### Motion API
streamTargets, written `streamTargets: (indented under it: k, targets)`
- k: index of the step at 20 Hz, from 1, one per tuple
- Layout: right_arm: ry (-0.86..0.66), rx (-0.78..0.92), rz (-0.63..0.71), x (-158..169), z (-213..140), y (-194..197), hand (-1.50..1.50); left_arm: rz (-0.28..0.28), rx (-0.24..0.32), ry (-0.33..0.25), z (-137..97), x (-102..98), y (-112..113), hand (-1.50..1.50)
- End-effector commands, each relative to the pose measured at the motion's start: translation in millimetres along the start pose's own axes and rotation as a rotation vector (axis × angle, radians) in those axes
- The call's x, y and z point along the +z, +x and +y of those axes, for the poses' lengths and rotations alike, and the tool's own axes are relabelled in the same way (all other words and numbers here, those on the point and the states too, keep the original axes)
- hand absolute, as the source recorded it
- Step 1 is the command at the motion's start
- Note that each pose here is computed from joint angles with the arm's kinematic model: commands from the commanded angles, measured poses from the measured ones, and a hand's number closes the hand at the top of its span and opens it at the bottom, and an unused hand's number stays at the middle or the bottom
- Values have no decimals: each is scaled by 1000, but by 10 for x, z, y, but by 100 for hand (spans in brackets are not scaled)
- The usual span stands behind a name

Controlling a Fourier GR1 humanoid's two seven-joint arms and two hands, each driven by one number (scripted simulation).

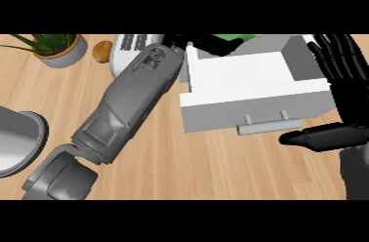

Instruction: Pick up the cup, place it into the drawer and close the drawer

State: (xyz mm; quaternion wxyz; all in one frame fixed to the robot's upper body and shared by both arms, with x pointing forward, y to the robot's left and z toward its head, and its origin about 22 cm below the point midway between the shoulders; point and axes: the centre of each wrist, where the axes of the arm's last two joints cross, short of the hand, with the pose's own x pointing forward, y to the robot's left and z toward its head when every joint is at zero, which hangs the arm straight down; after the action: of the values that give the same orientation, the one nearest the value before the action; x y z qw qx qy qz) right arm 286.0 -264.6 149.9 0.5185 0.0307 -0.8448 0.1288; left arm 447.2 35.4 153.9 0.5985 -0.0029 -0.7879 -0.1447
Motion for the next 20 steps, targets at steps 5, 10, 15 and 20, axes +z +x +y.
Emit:
streamTargets:
  k: [5, 10, 15, 20]
  targets:
    - [55, -26, -24, -89, 108, -29, -150, 119, -66, -109, -24, 112, -277, 150]
    - [123, -37, -51, -174, 201, 61, -150, 92, 3, -71, -9, 185, -401, -150]
    - [315, -175, -55, -256, 456, 40, 150, 23, 148, -57, -29, 153, -284, -150]
    - [578, -207, -48, -331, 537, 91, 150, -107, 258, -25, -46, 123, -166, -150]
